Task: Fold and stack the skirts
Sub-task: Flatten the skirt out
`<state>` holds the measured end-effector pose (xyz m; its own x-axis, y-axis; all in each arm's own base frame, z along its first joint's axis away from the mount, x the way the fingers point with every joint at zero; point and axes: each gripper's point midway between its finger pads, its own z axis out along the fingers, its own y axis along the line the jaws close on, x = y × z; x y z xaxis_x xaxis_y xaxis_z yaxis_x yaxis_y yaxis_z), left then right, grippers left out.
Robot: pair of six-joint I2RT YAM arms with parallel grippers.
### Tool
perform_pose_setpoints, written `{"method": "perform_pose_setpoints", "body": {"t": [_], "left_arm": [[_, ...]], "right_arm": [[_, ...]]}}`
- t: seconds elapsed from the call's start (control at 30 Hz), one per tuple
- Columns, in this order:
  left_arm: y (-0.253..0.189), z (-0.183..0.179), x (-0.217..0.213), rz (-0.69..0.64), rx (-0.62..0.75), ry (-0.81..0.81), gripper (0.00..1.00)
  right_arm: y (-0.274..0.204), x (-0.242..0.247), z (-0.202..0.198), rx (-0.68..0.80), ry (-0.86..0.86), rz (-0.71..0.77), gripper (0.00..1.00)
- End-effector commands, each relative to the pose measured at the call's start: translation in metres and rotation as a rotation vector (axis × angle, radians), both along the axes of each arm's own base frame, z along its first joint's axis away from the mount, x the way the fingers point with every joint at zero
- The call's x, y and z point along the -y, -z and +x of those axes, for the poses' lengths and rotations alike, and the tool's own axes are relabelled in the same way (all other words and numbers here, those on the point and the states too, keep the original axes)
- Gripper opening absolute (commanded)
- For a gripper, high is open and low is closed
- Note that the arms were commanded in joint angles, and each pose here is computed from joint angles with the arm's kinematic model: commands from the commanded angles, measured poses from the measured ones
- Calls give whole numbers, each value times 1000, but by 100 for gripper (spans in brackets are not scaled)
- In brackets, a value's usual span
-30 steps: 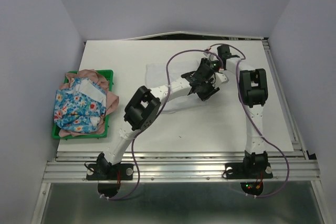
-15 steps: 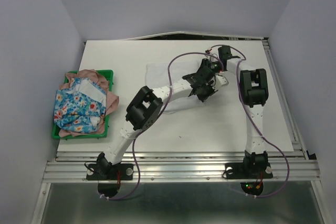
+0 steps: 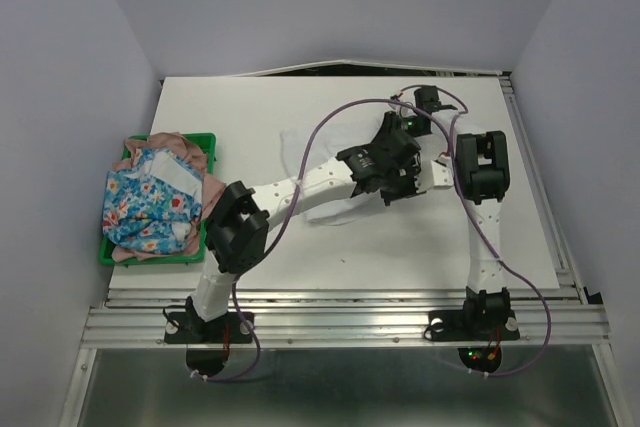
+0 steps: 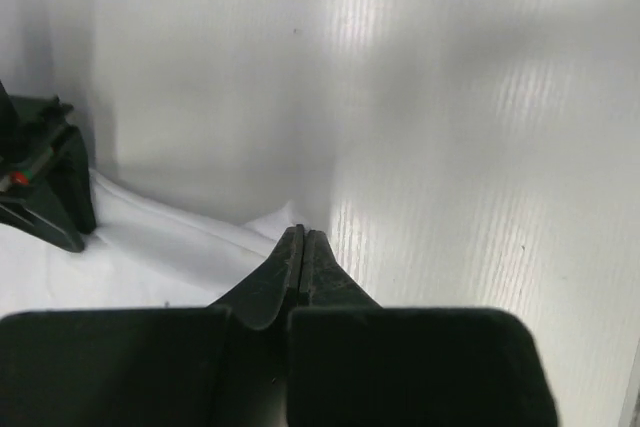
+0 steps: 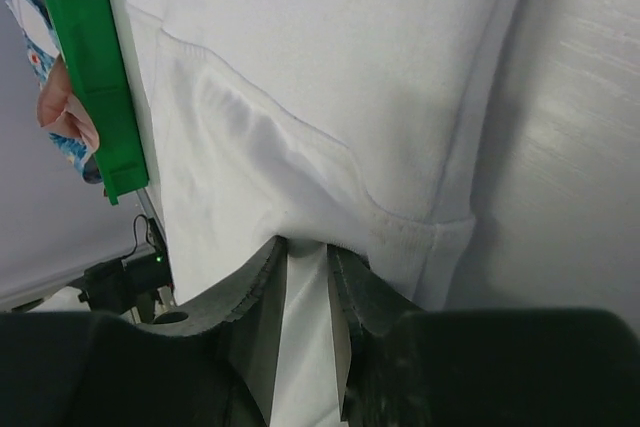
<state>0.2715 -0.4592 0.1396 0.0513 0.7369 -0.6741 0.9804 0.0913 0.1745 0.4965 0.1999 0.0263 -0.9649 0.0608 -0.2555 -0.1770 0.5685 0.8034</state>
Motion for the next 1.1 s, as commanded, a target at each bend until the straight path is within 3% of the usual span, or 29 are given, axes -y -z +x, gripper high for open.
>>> {"method": "perform_pose_setpoints", "body": {"t": [0.0, 0.17, 0.27, 0.3, 0.37, 0.47, 0.57, 0.7, 0.83, 0.87, 1.07], "left_arm": [[2, -53, -19, 92, 12, 239, 0], [30, -80, -37, 202, 93, 394, 0], [32, -88, -40, 210, 173, 420, 35], [21, -95, -37, 180, 188, 426, 59], [5, -97, -27, 106, 192, 396, 68], [-39, -97, -23, -17, 157, 309, 68], [-53, -85, -47, -83, -16, 194, 63], [-24, -50, -114, -23, -205, 1, 46], [1, -10, -181, -39, -305, -242, 45], [13, 0, -203, -36, -329, -320, 45], [36, 43, -242, -77, -356, -607, 44]], "right_arm": [[68, 30, 4, -34, 61, -231, 30], [71, 33, 6, -29, 60, -256, 29], [69, 34, 5, -25, 53, -258, 29], [68, 33, 5, -25, 52, -254, 29], [63, 33, 5, -18, 48, -250, 29], [51, 32, 7, 8, 41, -243, 29], [37, 32, 9, 44, 26, -245, 29], [-3, 34, 7, 143, -16, -251, 33], [-73, 22, 2, 336, -62, -252, 40], [-80, 17, -1, 353, -72, -250, 40], [-95, -33, -29, 402, -215, -255, 40]]}}
